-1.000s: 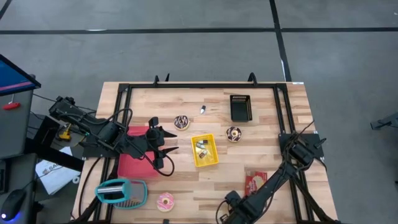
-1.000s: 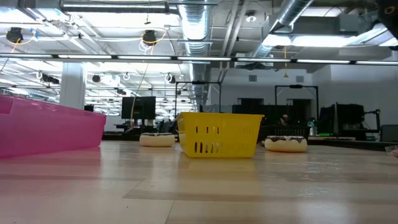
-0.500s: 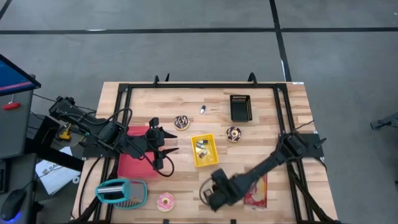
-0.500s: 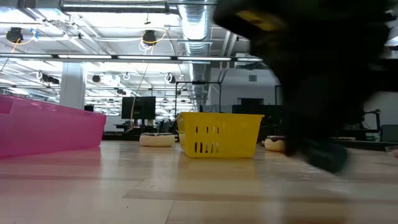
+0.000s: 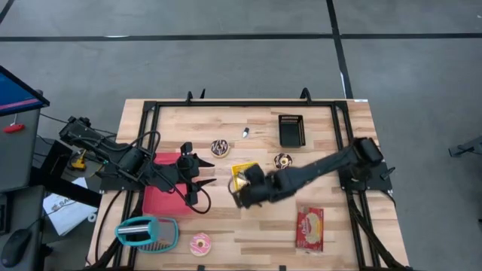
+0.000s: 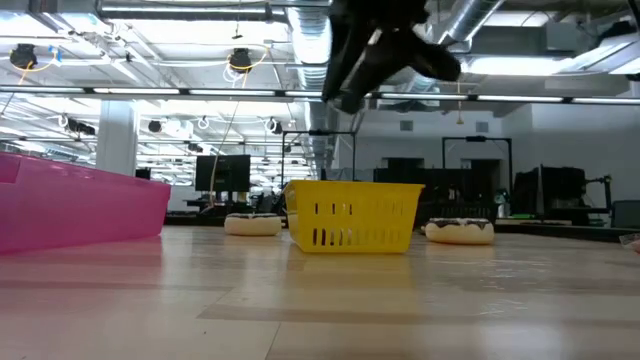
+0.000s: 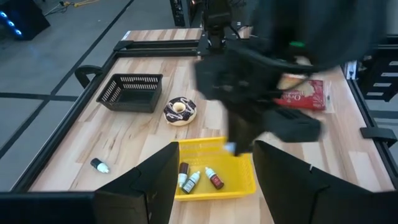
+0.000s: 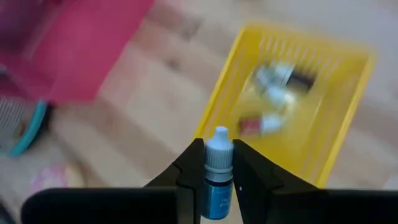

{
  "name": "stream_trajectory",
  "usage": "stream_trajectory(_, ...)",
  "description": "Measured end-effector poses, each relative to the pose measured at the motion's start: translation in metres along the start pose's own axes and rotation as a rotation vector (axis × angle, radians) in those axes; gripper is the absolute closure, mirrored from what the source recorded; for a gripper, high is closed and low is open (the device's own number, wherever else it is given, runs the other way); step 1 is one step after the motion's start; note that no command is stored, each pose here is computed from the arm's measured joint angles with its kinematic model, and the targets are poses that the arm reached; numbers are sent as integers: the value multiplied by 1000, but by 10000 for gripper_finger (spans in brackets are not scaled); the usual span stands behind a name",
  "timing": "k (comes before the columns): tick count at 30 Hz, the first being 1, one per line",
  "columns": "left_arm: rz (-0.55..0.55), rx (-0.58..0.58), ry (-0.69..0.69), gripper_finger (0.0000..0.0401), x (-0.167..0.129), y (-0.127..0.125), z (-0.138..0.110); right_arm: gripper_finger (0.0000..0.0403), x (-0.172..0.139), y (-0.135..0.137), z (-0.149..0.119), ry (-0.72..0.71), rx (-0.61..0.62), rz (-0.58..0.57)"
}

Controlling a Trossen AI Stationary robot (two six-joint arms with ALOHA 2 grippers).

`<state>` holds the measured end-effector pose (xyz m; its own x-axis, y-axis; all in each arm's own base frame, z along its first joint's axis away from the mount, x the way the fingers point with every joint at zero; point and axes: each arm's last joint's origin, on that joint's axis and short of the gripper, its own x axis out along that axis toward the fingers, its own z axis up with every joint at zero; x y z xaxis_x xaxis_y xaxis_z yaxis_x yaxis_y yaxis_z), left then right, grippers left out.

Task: Pick & Place Food Item
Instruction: Put the blue food coloring bottle into the yellow bin

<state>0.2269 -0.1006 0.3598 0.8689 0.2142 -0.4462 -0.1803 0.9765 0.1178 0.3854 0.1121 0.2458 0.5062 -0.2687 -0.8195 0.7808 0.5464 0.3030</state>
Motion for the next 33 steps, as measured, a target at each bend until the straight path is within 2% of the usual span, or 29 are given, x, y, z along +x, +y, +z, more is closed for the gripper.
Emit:
stream_trajectory(5, 13, 43, 49, 202, 0, 2, -6, 344, 27, -14, 30, 27, -74, -51)
stream_trajectory(11, 39, 77, 114, 202, -1, 4, -13, 344, 56, -23, 43, 101, -124, -75)
stream_trajectory(17, 58, 88, 141, 202, -5, 10, -16, 344, 67, -37, 43, 202, -195, -150)
stream_trajectory(25, 85, 65, 92, 202, -18, 23, -11, 343, 69, -38, 45, 222, -195, -126)
stream_trajectory(33, 86, 63, 55, 202, -31, 33, -8, 299, 70, -38, 46, 224, -186, -123)
